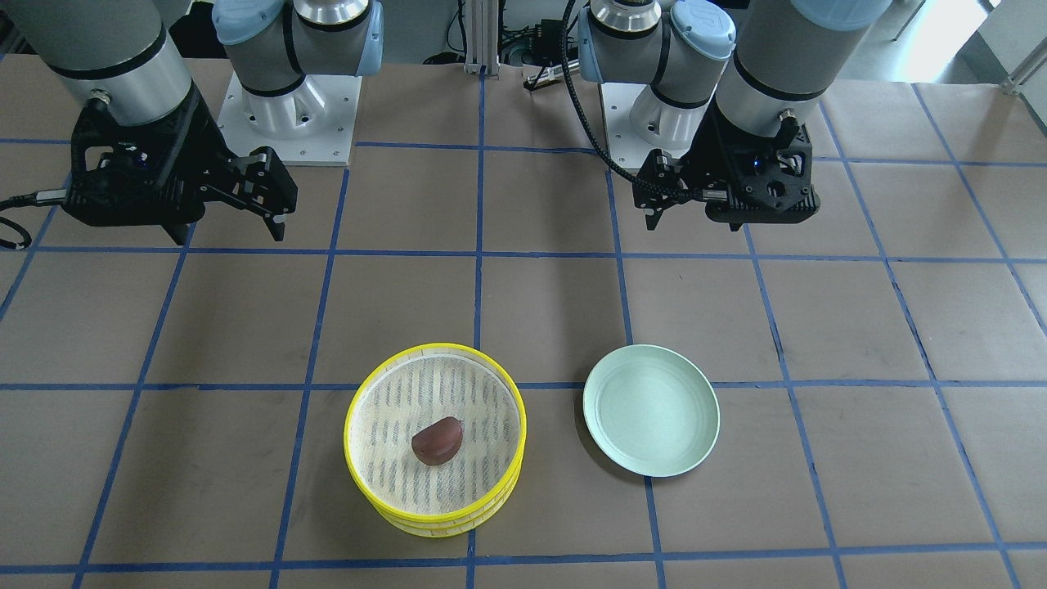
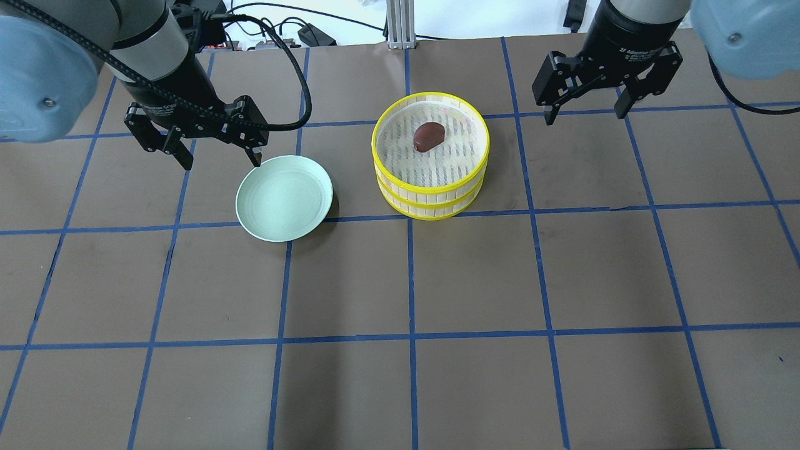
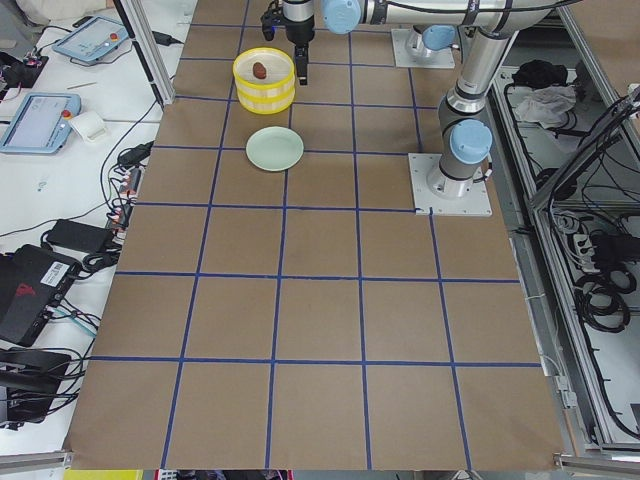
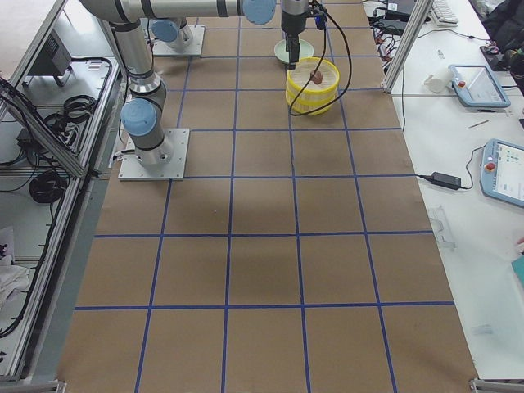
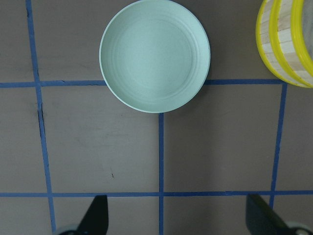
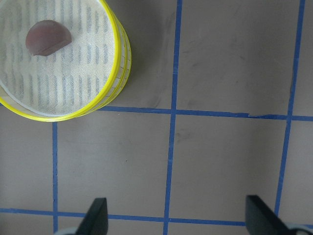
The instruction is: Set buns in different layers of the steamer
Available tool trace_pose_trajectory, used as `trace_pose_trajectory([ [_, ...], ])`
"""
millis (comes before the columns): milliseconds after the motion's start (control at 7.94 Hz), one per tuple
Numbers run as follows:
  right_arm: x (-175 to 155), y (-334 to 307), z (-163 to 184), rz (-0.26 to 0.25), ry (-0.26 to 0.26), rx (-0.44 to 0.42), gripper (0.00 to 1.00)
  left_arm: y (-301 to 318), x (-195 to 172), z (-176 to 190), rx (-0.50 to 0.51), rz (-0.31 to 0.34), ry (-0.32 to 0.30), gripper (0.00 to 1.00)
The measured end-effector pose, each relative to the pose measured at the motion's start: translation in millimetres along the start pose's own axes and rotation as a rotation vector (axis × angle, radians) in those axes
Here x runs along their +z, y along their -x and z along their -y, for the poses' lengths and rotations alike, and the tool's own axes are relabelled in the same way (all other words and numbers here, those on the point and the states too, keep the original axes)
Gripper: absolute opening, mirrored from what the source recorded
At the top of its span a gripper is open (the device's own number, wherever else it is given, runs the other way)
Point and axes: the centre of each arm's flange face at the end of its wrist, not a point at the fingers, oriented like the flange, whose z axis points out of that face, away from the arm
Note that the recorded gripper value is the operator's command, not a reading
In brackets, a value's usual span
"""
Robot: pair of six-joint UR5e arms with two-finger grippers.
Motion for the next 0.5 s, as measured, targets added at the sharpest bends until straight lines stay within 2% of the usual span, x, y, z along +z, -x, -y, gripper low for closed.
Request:
trace_pose_trajectory([
  [503,4.9,8.9,0.6,-0.001,0.007,-0.017,1.0,1.0,9.1,-5.3,0.004,0.01,0.022,1.0],
])
